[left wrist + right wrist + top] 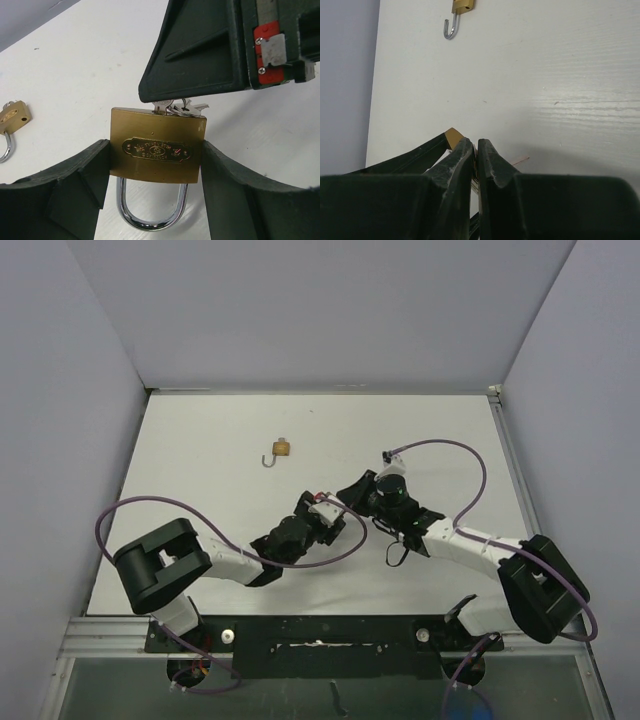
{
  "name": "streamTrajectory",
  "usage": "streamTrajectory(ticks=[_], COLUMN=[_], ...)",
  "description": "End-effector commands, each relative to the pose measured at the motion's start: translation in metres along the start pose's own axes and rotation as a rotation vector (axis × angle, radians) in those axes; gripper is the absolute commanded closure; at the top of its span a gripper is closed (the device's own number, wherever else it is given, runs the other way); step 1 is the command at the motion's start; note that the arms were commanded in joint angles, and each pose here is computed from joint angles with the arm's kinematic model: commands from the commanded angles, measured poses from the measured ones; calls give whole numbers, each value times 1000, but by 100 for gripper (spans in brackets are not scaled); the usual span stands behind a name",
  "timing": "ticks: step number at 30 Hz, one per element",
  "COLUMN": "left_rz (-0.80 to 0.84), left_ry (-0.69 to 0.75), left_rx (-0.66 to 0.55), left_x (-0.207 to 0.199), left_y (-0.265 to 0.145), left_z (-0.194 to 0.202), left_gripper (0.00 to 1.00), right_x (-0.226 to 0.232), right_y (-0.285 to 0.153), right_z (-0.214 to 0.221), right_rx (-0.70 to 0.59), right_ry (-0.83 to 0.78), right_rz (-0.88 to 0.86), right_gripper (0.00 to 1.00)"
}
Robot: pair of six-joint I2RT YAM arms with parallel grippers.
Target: Unlock with the key
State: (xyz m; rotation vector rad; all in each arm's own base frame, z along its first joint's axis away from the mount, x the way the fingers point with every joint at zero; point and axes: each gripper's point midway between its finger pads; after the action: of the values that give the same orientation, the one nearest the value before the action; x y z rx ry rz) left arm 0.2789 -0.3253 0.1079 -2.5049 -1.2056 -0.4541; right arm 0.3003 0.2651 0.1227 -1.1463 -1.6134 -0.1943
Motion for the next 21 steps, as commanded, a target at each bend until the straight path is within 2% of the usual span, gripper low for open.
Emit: streamTrajectory(ticks=[1, 20, 21], left_rz=[-168, -188, -187], left_ry=[-98, -79, -84], left_rx=[-281, -257, -254], left_x=[41, 37, 37], left_y=[15, 19, 19], left_z=[-104, -109, -108], left_gripper=[100, 100, 100], right_x=[1, -3, 0], right_y=[-8, -6, -7], right_z=[48, 47, 43], right_rx=[230, 243, 235], right_ry=[49, 85, 85], right_rz=[15, 16, -2], right_gripper=[100, 100, 97])
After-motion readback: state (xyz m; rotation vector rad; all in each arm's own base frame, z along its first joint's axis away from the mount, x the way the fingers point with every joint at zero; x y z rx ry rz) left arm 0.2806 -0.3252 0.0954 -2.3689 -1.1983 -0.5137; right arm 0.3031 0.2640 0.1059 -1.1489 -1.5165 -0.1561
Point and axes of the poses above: each gripper's point midway between its finger pads, its own y axis out along the fingers, its own x axis along the line the jaws close on, z = x × y, and after that the axes turned 15 degrees about y, right-handed
